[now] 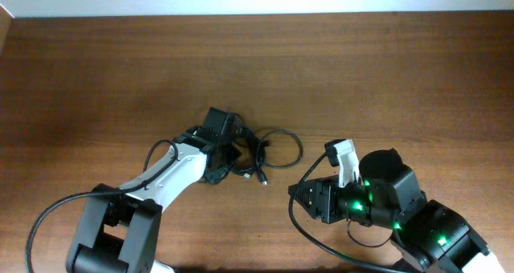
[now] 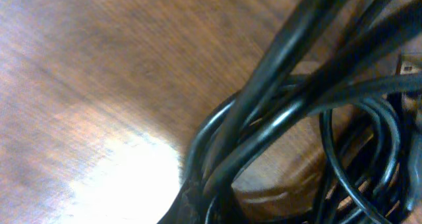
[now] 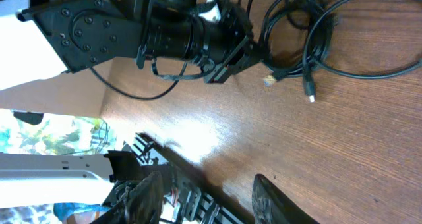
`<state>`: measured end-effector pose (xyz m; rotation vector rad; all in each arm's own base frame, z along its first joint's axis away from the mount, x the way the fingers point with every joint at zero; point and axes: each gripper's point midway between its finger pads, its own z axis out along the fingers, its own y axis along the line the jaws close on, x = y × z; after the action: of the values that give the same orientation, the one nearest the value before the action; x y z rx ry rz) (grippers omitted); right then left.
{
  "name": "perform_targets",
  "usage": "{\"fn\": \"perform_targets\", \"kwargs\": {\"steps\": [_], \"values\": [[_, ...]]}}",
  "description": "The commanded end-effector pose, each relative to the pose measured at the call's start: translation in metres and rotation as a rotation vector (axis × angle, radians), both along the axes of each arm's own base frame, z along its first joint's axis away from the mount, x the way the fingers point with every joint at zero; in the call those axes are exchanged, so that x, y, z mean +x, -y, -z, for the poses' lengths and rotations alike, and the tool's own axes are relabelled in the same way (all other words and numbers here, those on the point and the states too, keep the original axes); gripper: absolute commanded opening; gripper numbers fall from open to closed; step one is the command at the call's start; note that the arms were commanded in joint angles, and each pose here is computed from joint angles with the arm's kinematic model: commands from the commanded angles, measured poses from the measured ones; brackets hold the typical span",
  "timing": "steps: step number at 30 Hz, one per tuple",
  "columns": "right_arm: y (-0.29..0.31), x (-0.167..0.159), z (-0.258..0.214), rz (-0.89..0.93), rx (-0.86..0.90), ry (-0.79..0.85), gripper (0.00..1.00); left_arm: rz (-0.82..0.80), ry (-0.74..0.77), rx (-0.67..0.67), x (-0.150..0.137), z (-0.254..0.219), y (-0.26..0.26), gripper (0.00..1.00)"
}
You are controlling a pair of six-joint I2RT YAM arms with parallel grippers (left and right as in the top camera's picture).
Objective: Untangle cables
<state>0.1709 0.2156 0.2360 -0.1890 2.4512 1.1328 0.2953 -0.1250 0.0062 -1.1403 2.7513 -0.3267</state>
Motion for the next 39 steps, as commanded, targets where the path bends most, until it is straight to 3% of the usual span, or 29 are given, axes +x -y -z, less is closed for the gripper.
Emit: {"fn": "perform_targets", "kwargs": {"steps": [1,2,5,7,9,13,16,18,21,22,23,24,25,29,32,34,36,37,38,39], "values": [[-0.001,0.0,-0.007,-0.004,0.007,0.02,0.43,0.204,0.044,0.002,-0.002,-0.007,0.006,0.0],[0.0,0.001,-0.007,0.004,0.002,0.023,0.43,0.289,0.107,-0.023,0.0,-0.026,0.012,0.0],[0.0,0.017,0.016,0.048,-0.078,-0.018,0.46,0.334,0.309,-0.127,-0.017,-0.114,0.019,0.0],[-0.007,0.023,0.047,0.046,-0.143,-0.127,0.47,0.315,0.507,-0.147,-0.021,-0.171,0.012,0.0],[-0.014,0.032,0.069,0.053,-0.181,-0.188,0.5,0.233,0.587,-0.178,-0.026,-0.197,0.005,0.0],[-0.012,0.049,0.072,0.102,-0.206,-0.137,0.66,-0.068,0.488,-0.334,-0.035,-0.2,0.001,0.0],[-0.042,0.051,0.049,0.002,-0.058,-0.094,0.67,-0.329,0.393,-0.485,-0.035,-0.201,0.003,0.0],[-0.057,0.057,0.055,0.03,-0.029,-0.136,0.68,-0.322,0.359,-0.55,-0.038,-0.205,0.013,0.0],[-0.081,0.085,0.06,0.028,0.03,-0.087,0.67,-0.146,0.364,-0.688,-0.044,-0.227,0.043,0.0],[-0.087,0.093,0.051,0.027,0.068,-0.041,0.62,-0.096,0.36,-0.702,-0.048,-0.229,0.048,0.0],[-0.086,0.097,0.05,0.043,0.066,-0.024,0.46,-0.073,0.351,-0.716,-0.051,-0.23,0.052,0.0],[-0.077,0.104,0.057,0.092,0.026,-0.024,0.24,-0.04,0.347,-0.732,-0.054,-0.232,0.055,0.0],[-0.058,0.11,0.069,0.157,-0.039,-0.047,0.04,0.012,0.382,-0.717,-0.054,-0.235,0.056,0.0],[0.068,0.104,0.086,0.334,-0.27,-0.149,0.04,0.235,0.576,-0.473,-0.043,-0.228,0.04,0.0],[0.105,0.086,0.068,0.347,-0.311,-0.097,0.04,0.141,0.563,-0.204,-0.035,-0.2,-0.002,0.0],[0.074,0.072,0.049,0.218,-0.144,-0.106,0.05,0.26,0.613,-0.273,-0.035,-0.213,0.017,0.0],[0.05,0.066,0.035,0.103,-0.009,-0.12,0.13,0.478,0.737,-0.218,-0.032,-0.226,0.028,0.0],[0.036,0.057,0.026,0.025,0.077,-0.147,0.24,0.636,0.813,-0.196,-0.034,-0.234,0.038,0.0],[0.027,0.049,0.02,-0.035,0.14,-0.18,0.37,0.742,0.845,-0.133,-0.035,-0.232,0.038,0.06],[0.023,0.046,0.018,-0.064,0.17,-0.205,0.47,0.797,0.84,-0.093,-0.037,-0.227,0.037,0.28]]}}
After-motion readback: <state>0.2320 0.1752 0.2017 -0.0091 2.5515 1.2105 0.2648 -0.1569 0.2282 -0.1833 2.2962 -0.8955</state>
